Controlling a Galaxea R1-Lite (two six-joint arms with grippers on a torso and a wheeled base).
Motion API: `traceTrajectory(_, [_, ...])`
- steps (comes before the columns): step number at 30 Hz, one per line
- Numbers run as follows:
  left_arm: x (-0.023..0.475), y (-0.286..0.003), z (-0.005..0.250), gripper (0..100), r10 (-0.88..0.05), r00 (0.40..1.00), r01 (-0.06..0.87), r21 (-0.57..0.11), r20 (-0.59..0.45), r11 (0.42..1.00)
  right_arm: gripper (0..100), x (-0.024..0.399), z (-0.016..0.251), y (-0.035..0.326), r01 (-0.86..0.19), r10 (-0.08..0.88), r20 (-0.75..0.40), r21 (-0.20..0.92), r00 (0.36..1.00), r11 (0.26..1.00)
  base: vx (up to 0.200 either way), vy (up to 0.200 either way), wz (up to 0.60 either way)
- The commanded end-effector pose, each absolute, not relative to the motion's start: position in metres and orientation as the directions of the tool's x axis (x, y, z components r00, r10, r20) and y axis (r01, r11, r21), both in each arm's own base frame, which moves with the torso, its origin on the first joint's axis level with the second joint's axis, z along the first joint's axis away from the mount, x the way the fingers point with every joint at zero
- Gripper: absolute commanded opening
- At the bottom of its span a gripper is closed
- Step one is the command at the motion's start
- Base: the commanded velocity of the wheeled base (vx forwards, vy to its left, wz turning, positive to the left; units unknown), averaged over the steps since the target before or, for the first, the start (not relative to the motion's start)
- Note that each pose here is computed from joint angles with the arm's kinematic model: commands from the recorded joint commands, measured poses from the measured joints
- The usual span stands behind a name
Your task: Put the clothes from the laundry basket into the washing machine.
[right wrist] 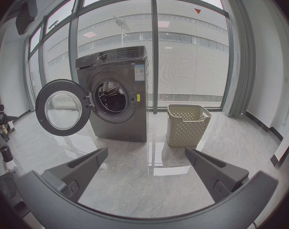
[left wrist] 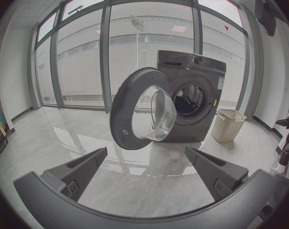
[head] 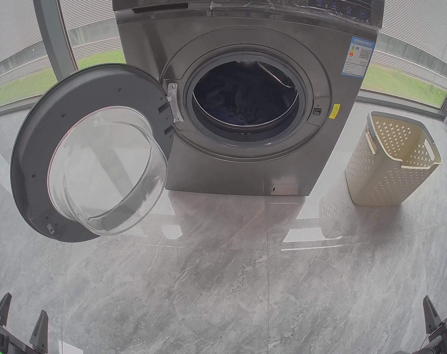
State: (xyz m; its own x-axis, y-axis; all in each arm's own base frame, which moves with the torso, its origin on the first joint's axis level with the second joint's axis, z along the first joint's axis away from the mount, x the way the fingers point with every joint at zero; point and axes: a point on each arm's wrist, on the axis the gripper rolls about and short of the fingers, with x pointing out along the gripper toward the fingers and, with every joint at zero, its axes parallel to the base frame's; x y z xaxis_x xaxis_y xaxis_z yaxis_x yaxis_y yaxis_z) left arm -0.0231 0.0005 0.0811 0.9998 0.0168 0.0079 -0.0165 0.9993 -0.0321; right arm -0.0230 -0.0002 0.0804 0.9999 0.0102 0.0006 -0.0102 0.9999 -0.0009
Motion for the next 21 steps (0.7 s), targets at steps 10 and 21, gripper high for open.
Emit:
traceTrajectory(10, [-0.0228,0.0005,0.0760,100,0.017,1.000,-0.017,-0.031,0.005,0.999,100,-0.0226,0.0754,-0.0002,-0.011,0.011,-0.005,-0.002,1.000,1.000,0.000,0.200,0.00])
traceTrajectory(21, [-0.0228,0.0004,0.0760,100,0.015,1.000,-0.015,-0.006,0.005,1.000,100,-0.0226,0.0752,-0.0002,-0.011,0.011,-0.006,-0.003,1.000,1.000,0.000,0.036,0.00])
